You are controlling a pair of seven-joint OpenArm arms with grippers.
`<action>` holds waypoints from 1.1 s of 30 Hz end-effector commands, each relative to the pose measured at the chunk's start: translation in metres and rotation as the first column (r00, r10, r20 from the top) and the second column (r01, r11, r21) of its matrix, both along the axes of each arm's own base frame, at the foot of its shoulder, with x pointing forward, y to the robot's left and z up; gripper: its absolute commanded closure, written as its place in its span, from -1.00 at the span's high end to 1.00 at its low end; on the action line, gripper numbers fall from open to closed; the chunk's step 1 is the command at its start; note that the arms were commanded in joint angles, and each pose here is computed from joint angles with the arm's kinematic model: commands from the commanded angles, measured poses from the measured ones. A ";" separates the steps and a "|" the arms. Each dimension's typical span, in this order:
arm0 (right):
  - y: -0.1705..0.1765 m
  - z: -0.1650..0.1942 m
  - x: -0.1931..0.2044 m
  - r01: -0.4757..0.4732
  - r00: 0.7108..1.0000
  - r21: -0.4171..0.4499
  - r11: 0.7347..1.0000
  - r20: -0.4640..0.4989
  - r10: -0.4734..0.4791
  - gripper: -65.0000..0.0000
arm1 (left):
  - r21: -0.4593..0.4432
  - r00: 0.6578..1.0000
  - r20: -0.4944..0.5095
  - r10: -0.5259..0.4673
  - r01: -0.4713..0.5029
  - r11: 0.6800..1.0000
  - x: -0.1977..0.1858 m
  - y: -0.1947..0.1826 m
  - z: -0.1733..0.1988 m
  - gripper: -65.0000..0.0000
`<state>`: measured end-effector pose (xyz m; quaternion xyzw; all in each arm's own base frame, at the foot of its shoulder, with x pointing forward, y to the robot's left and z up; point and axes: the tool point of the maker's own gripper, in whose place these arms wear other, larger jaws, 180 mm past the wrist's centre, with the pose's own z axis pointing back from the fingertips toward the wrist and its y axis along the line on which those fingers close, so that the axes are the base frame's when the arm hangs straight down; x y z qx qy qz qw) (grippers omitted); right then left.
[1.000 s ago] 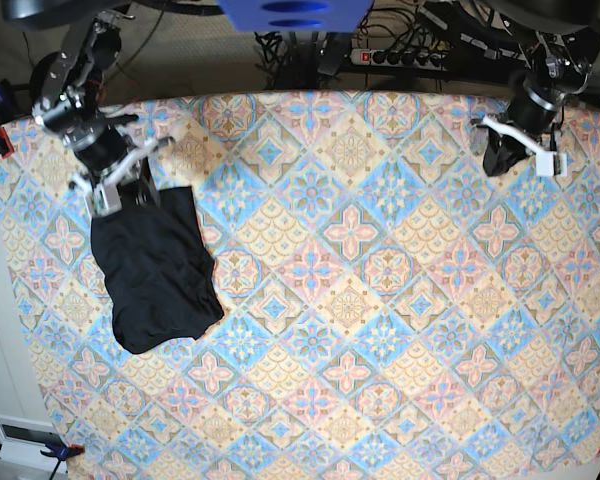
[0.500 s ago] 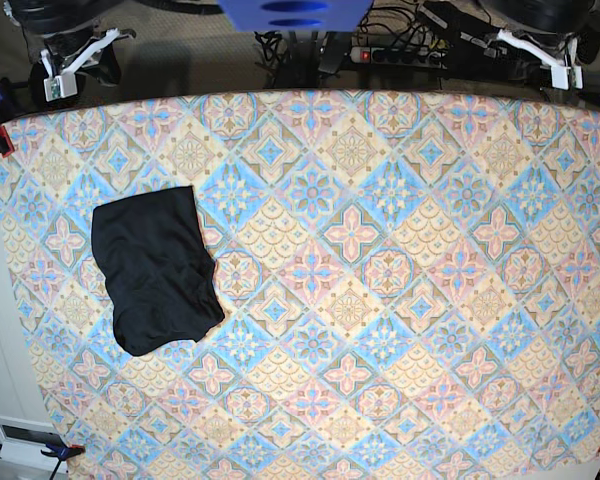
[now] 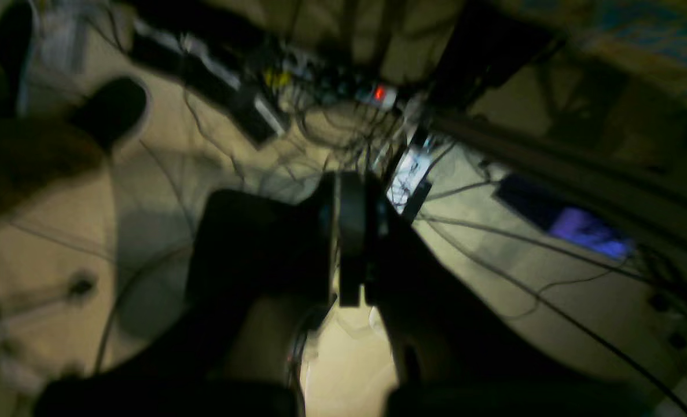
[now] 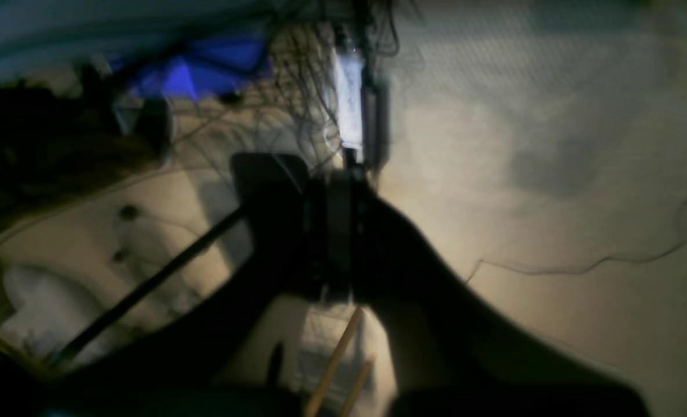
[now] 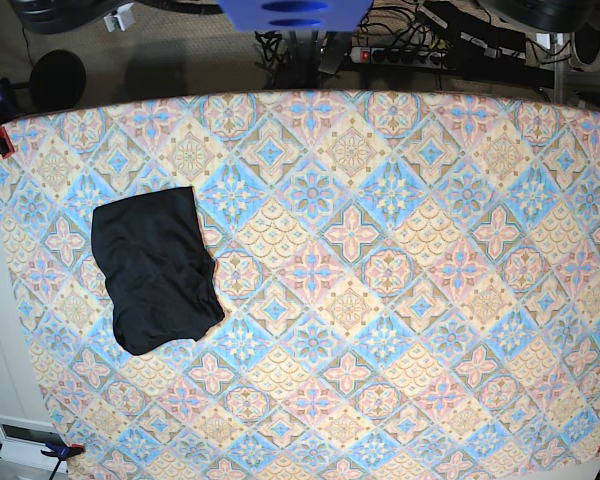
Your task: Layout the t-shirt on the table in an organized manner, then fold the t-shirt properly
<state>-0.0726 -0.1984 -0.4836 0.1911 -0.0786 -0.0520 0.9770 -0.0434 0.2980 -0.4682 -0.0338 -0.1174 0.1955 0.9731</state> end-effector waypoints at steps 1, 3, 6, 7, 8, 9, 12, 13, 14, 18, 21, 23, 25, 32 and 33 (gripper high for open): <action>-0.003 -0.001 0.001 -0.029 1.000 0.001 1.000 0.005 0.029 -1.00 | -0.002 0.999 0.011 -0.031 0.031 1.000 0.003 0.001 -0.002 -0.96; -0.004 -0.013 0.010 -0.077 0.997 -0.005 0.997 0.002 0.077 -1.00 | -0.036 0.997 0.026 -0.071 0.072 0.997 0.008 -0.016 -0.024 -0.96; -0.010 -0.031 0.005 -0.101 0.994 -0.030 0.994 -0.049 0.099 -1.00 | -0.077 0.990 0.066 -0.124 0.129 0.989 0.015 -0.039 -0.055 -0.96; -0.010 -0.038 0.009 -0.107 0.993 -0.034 0.994 -0.056 0.105 -1.00 | -0.097 0.987 0.072 -0.143 0.150 0.984 0.016 -0.049 -0.066 -0.96; -0.012 -0.045 0.011 -0.109 0.992 -0.038 0.993 -0.066 0.107 -1.00 | -0.112 0.984 0.077 -0.159 0.167 0.980 0.018 -0.056 -0.074 -0.96; -0.014 -0.052 0.011 -0.101 0.993 -0.042 0.994 -0.072 0.098 -1.00 | -0.125 0.983 0.078 -0.168 0.177 0.976 0.020 -0.062 -0.083 -0.96; -0.013 -0.069 0.011 -0.059 0.996 -0.036 0.998 -0.071 0.056 -1.00 | -0.164 0.980 0.069 -0.186 0.195 0.967 0.020 -0.081 -0.103 -0.96; -0.013 -0.076 0.013 -0.034 0.997 -0.033 0.999 -0.067 0.032 -1.00 | -0.178 0.979 0.068 -0.194 0.204 0.963 0.021 -0.089 -0.110 -0.96; -0.012 -0.081 0.013 -0.015 0.998 -0.029 0.999 -0.068 0.013 -1.00 | -0.190 0.976 0.067 -0.205 0.214 0.958 0.022 -0.096 -0.116 -0.96; -0.005 -0.105 0.008 0.092 0.991 0.000 0.996 -0.097 -0.091 -1.00 | -0.235 0.967 0.082 -0.242 0.255 0.938 0.023 -0.125 -0.137 -0.96; -0.010 -0.119 0.014 0.180 0.979 -0.037 0.983 -0.092 -0.183 -1.00 | -0.254 0.967 0.090 -0.240 0.255 0.933 0.026 -0.139 -0.150 -0.96; -0.016 -0.128 0.017 0.227 0.969 -0.085 0.970 -0.083 -0.234 -1.00 | -0.223 0.963 0.076 -0.257 0.268 0.937 0.026 -0.141 -0.160 -0.96; -0.008 -0.135 0.019 0.217 0.971 -0.090 0.972 -0.086 -0.225 -1.00 | -0.190 0.957 0.066 -0.283 0.290 0.938 0.024 -0.145 -0.167 -0.96; -0.012 -0.158 0.021 0.166 0.977 -0.249 0.954 -0.092 -0.194 -1.00 | -0.133 0.915 0.111 -0.387 0.400 0.907 0.022 -0.183 -0.173 -0.96; -0.015 -0.159 0.019 0.163 0.976 -0.273 0.948 -0.096 -0.196 -1.00 | -0.130 0.914 0.109 -0.391 0.403 0.906 0.022 -0.187 -0.174 -0.96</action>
